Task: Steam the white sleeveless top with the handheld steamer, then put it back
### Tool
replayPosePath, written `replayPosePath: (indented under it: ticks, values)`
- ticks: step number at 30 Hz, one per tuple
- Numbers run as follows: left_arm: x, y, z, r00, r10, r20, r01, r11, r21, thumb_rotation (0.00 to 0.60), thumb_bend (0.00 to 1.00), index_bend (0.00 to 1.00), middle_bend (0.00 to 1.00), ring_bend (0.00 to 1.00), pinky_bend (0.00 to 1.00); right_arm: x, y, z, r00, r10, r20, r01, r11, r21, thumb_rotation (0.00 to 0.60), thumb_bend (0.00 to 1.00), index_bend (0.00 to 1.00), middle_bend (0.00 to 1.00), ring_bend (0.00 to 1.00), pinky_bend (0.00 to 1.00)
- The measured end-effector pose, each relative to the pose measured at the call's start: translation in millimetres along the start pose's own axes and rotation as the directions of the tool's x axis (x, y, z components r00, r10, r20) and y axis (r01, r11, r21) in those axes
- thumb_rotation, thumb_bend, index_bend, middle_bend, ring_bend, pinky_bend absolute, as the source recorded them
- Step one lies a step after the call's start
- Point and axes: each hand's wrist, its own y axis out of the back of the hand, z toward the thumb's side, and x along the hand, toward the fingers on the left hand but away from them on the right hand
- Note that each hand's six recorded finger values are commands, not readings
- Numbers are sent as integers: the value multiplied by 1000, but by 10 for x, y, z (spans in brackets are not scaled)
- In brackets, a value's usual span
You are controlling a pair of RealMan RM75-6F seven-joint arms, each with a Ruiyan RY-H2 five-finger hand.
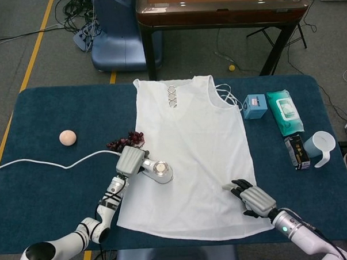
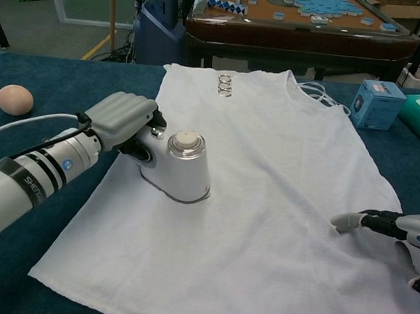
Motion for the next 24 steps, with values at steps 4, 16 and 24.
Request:
replayPosePath:
  ticks: [4, 16, 24]
  values:
    - [-81, 13, 84, 999, -2, 34, 2, 1000, -1, 600, 203, 865, 783, 655, 772, 12, -10, 9, 1000, 0, -2, 0, 1000, -1, 600, 1000, 21, 127, 36, 38]
    - [-415, 53, 294, 990, -25, 137, 21, 999, 32, 600, 203, 863, 782, 654, 772, 37, -34, 11, 1000, 2, -4, -2, 1000, -4, 600, 1000, 21, 127, 36, 37]
    - [-627, 68, 357, 981, -57, 184, 47, 997, 61, 600, 203, 861, 781, 652, 772, 43, -50, 14, 1000, 4, -6, -4, 1000, -6, 600, 1000, 21, 127, 36, 38]
